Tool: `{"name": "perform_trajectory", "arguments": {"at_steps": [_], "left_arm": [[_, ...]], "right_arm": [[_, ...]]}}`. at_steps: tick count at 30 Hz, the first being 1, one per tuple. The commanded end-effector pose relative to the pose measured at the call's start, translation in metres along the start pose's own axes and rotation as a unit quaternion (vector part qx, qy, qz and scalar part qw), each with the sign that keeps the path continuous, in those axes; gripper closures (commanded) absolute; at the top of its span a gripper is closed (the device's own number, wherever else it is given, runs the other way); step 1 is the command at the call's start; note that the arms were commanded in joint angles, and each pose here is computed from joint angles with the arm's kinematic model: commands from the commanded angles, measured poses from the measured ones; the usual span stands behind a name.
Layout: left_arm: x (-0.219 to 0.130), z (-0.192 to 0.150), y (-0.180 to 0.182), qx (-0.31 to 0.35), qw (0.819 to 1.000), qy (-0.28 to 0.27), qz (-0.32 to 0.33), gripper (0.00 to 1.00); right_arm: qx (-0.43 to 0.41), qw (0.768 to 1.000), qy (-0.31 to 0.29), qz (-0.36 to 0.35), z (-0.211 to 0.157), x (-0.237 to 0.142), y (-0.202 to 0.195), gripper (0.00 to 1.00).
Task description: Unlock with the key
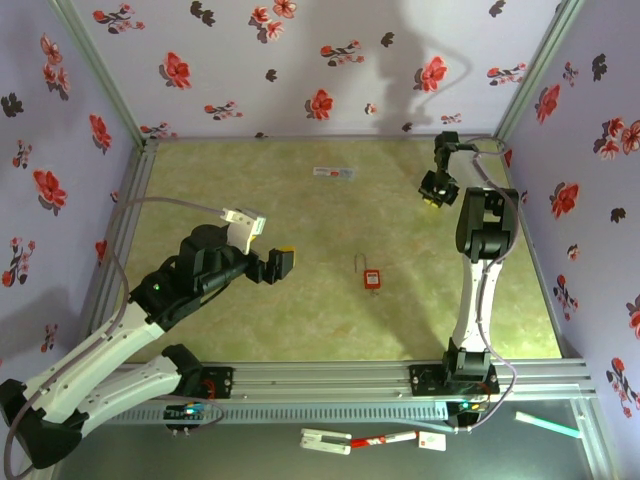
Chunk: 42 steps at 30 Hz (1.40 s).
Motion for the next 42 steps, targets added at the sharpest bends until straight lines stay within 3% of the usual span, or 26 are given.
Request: {"name": "perform_trajectory", "arguments": {"at_steps": [1, 6, 14, 20, 25, 28, 34, 37, 42], "left_arm": [[-0.001, 0.003, -0.003, 0.005, 1.0, -0.009, -0.011, 0.0], [-0.001, 0.004, -0.003, 0.008, 1.0, -0.01, -0.011, 0.0], [0.002, 0.008, -0.005, -0.019, 0.999, -0.019, -0.019, 0.0], [0.018, 0.01, -0.008, -0.12, 0.992, -0.023, -0.039, 0.0], [0.047, 0.018, -0.016, -0.255, 0.964, 0.006, -0.074, 0.0], [0.059, 0.025, -0.02, -0.327, 0.94, 0.016, -0.092, 0.01], [0.082, 0.031, -0.027, -0.449, 0.882, 0.021, -0.144, 0.03], [0.093, 0.03, -0.029, -0.471, 0.868, 0.031, -0.155, 0.06], [0.103, 0.027, -0.031, -0.479, 0.862, 0.035, -0.162, 0.07]], "right_arm": [[-0.005, 1.0, 0.01, -0.02, 0.0, 0.002, -0.008, 0.93], [-0.004, 1.0, 0.014, -0.022, -0.006, 0.002, -0.01, 0.99], [0.001, 1.0, -0.014, 0.015, -0.016, -0.025, -0.007, 1.0], [-0.015, 0.991, -0.064, 0.115, -0.038, -0.069, 0.008, 1.0], [-0.053, 0.974, -0.1, 0.196, -0.073, -0.11, 0.029, 1.0], [-0.083, 0.954, -0.134, 0.255, -0.1, -0.139, 0.047, 1.0], [-0.156, 0.884, -0.187, 0.399, -0.165, -0.19, 0.086, 1.0], [-0.2, 0.857, -0.191, 0.436, -0.199, -0.204, 0.101, 1.0], [-0.247, 0.823, -0.195, 0.473, -0.235, -0.217, 0.112, 1.0]]}}
Point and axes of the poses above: each hand's point on the last joint's axis, 136 mm out from that joint toward the fingers, its own x axis out along the fingers, its own y axis along the line the jaws close on, z = x × y, the point moved 8 cm from there along -x, back along the fingers, and after that the axes turned 14 degrees about -x, right-handed, at the moved point
